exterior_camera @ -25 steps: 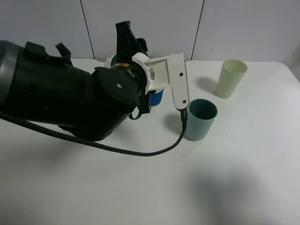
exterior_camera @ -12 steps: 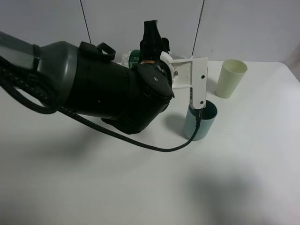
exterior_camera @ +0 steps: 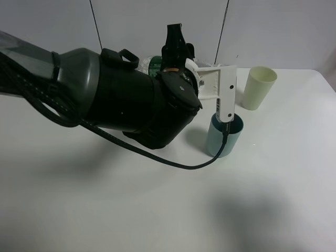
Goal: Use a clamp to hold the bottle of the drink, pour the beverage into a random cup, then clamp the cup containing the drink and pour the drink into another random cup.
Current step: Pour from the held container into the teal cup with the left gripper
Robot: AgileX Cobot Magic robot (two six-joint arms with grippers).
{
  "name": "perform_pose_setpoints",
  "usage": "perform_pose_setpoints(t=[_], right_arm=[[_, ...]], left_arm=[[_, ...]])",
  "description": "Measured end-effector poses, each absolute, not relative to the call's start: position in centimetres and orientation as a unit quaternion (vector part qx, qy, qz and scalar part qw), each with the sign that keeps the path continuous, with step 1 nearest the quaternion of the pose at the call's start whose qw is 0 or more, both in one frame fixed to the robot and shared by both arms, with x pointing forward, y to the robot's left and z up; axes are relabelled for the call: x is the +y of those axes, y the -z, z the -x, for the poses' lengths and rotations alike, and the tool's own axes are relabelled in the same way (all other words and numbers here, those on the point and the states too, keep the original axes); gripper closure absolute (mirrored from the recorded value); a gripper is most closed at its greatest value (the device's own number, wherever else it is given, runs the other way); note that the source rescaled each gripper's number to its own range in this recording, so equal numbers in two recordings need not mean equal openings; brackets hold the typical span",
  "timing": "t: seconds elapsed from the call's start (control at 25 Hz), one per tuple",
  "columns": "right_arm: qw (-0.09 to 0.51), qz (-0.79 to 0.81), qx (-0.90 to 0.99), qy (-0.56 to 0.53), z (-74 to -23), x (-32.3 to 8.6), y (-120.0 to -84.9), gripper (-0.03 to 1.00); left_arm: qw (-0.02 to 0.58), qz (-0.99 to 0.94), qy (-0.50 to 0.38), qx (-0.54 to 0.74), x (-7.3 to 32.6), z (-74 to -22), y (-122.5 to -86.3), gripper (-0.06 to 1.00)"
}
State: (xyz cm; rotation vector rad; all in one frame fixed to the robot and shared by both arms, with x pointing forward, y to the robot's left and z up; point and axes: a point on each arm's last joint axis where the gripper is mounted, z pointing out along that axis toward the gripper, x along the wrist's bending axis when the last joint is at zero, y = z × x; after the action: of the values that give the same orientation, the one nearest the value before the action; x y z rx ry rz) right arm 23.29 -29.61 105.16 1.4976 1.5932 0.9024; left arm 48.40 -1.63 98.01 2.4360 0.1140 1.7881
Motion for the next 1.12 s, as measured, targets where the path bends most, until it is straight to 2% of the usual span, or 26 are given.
perform_pose_setpoints(t=[0.8, 1.12], right_arm=[[0.378, -0.586, 0.623, -0.353, -23.3, -29.6, -105.2, 0.37], [0.378, -0.586, 0.623, -0.353, -23.3, -29.6, -105.2, 0.37]], left_arm=[[0.048, -0.805, -0.591, 0.024, -1.6, -48.4, -98.0, 0.92], [0.033, -0.799, -0.6, 0.005, -3.1, -49.2, -97.7, 0.92]])
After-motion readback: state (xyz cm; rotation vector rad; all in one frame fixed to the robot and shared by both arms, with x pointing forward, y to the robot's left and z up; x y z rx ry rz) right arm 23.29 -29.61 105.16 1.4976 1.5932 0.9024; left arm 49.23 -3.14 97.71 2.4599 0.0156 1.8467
